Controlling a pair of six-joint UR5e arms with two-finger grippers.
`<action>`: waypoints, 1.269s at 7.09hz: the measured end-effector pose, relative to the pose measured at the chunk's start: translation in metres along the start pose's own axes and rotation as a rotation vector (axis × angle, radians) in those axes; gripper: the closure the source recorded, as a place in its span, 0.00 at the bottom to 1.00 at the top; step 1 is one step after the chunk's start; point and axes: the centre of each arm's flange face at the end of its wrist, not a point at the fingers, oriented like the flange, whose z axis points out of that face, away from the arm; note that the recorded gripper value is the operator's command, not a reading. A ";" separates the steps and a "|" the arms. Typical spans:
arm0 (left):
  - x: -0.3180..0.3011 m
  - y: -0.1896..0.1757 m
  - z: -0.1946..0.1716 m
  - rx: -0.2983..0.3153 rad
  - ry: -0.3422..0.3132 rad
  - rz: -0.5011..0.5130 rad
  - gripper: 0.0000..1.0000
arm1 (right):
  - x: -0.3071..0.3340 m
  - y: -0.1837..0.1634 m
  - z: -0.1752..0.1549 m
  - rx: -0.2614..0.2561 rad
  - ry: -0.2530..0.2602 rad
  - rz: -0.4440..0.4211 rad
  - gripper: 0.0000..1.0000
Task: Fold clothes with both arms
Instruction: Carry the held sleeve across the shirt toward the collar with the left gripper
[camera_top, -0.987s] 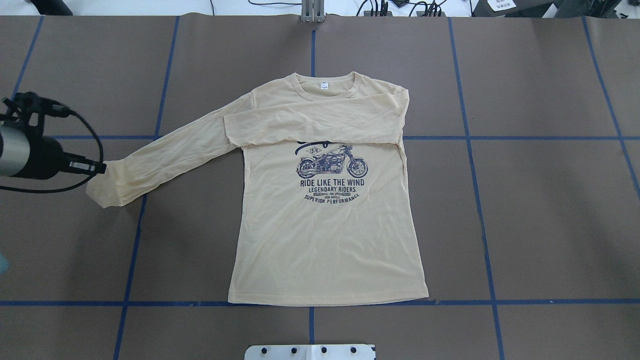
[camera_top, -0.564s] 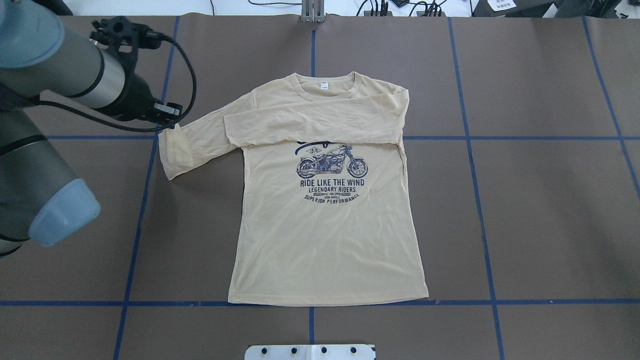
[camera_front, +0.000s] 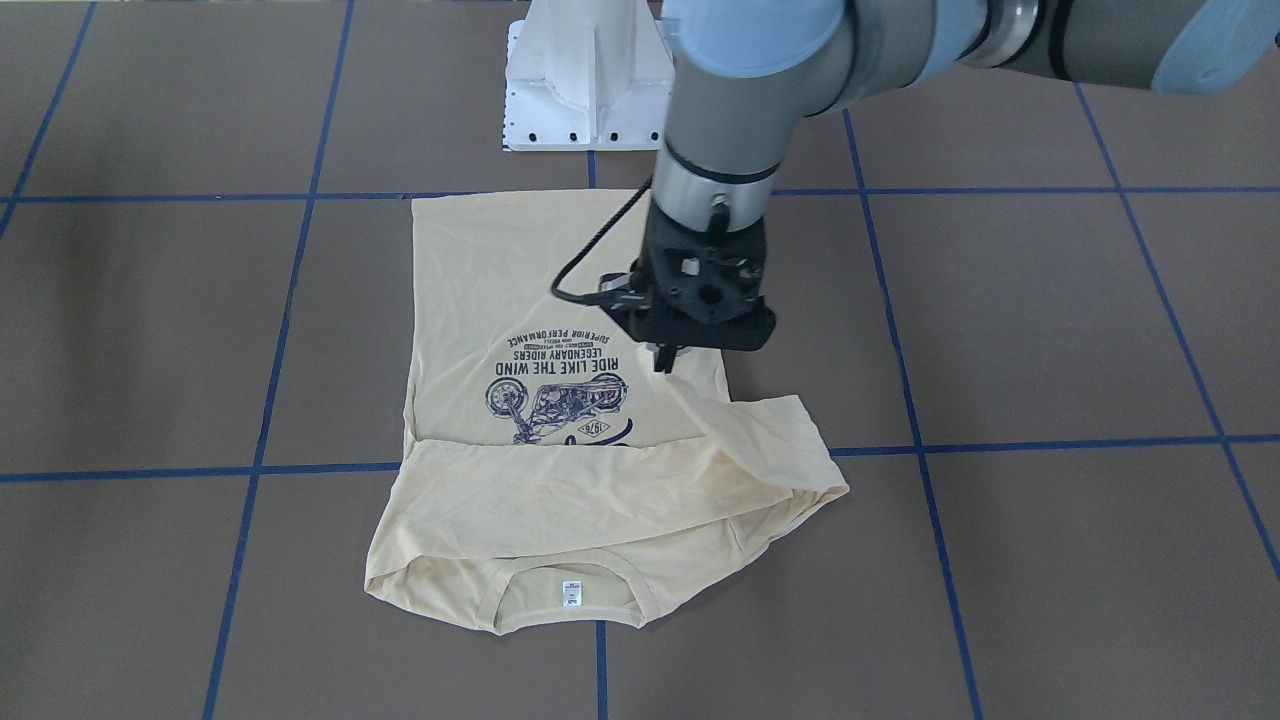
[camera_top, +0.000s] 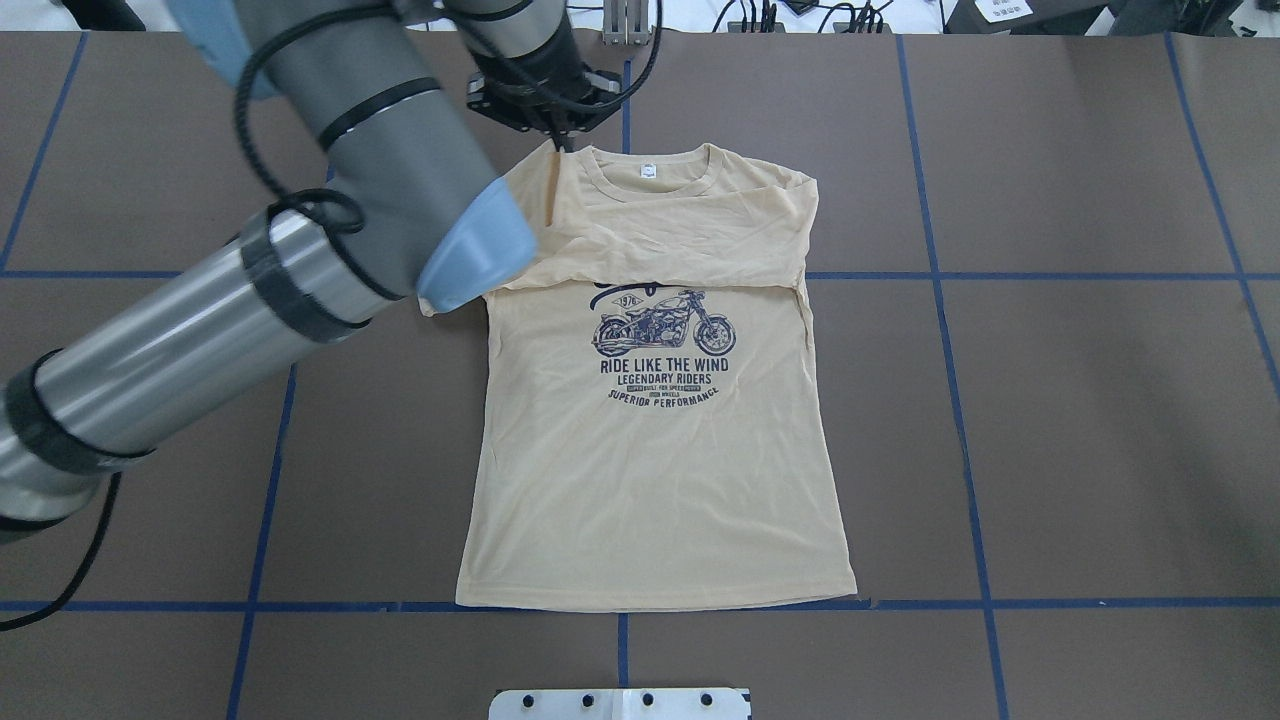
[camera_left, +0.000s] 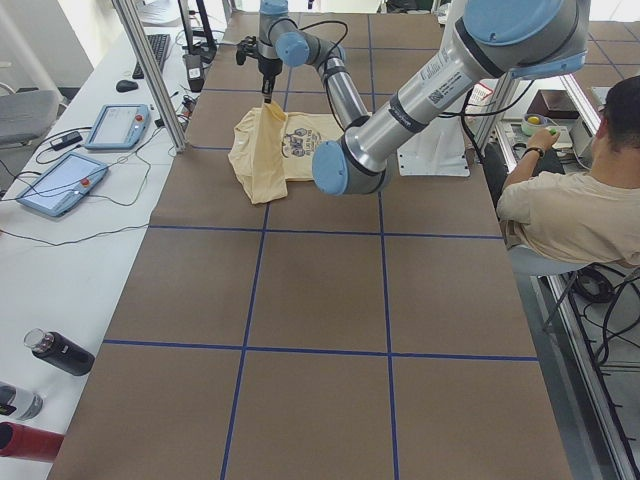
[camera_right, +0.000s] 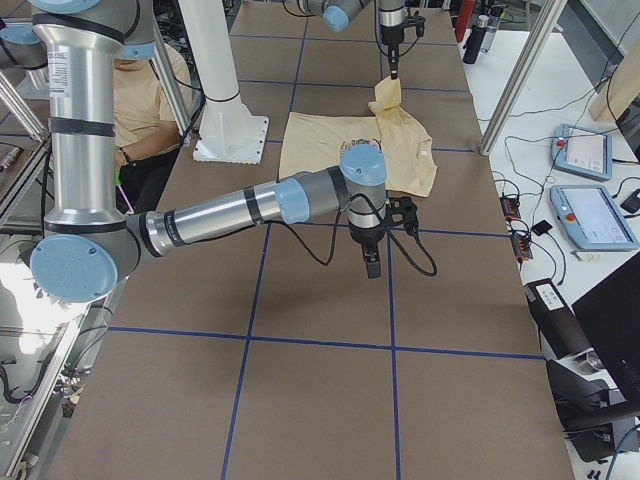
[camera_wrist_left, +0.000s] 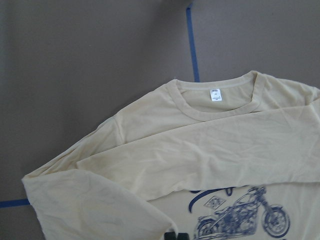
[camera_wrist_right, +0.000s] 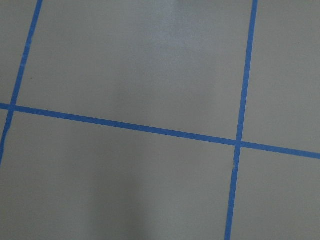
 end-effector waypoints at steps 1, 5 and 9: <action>0.052 -0.005 0.020 -0.021 0.013 -0.046 1.00 | 0.001 0.000 0.001 -0.002 0.000 0.002 0.00; 0.156 0.034 0.123 0.048 0.072 -0.288 0.66 | 0.003 0.002 0.003 -0.009 0.000 0.007 0.00; 0.187 0.045 0.141 0.186 0.157 -0.561 0.00 | 0.003 0.002 0.004 -0.009 -0.001 0.008 0.00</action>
